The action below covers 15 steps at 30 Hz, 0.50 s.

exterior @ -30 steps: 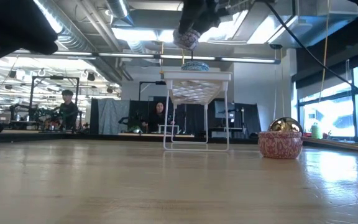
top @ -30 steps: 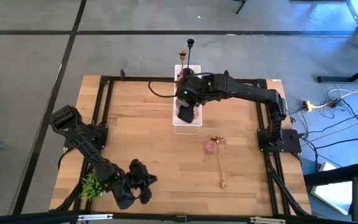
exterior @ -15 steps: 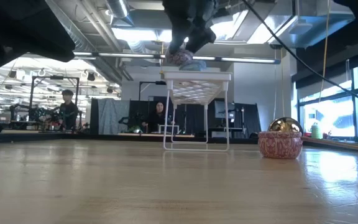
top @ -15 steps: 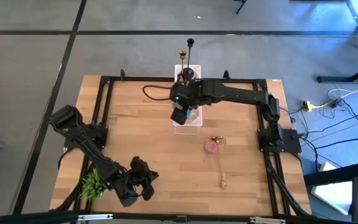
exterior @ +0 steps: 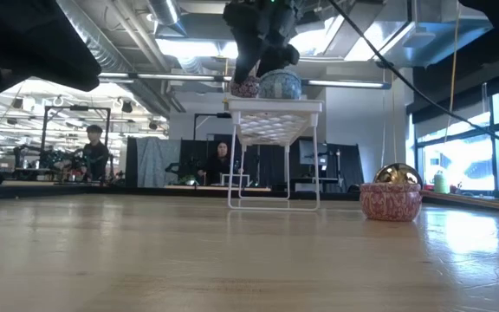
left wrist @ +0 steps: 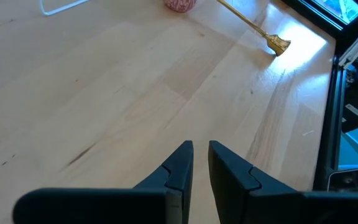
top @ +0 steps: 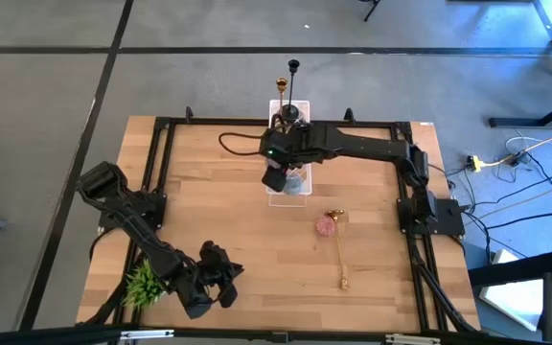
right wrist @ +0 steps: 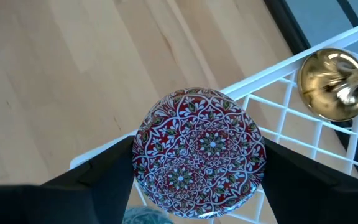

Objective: Pick & Place candle stick holders
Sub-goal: Put the red scented candle on the shelf

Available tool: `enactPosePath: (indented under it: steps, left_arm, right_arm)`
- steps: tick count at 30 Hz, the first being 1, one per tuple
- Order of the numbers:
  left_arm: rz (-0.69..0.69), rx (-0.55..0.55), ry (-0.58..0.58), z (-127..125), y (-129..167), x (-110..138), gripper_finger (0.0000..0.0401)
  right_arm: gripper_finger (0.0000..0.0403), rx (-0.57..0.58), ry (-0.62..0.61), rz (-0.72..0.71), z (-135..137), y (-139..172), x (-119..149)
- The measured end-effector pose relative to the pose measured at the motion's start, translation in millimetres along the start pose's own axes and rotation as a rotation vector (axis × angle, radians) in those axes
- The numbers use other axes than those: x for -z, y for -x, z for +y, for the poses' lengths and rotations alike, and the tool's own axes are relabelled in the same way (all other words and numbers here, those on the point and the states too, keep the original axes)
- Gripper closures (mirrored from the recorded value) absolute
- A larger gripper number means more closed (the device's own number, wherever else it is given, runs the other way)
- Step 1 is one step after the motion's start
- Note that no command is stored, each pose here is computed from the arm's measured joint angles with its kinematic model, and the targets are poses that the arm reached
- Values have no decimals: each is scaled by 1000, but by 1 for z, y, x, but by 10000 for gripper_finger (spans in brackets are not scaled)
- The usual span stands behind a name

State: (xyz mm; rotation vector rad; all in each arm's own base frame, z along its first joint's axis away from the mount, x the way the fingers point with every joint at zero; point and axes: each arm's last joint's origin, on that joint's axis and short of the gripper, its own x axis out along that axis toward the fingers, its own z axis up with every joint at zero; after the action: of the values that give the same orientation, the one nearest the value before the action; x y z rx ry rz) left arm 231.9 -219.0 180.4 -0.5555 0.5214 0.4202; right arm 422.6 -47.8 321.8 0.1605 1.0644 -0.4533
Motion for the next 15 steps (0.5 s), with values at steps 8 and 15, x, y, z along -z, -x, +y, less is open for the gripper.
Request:
enactPosePath:
  steps: [8,15]
  left_arm:
    - [-2,0,1,0,0,0,356]
    - [2,1,9,0,0,0,356]
  right_arm:
    - [107,9,-6,4,-1,0,0]
    - [107,29,-16,1,-2,0,0]
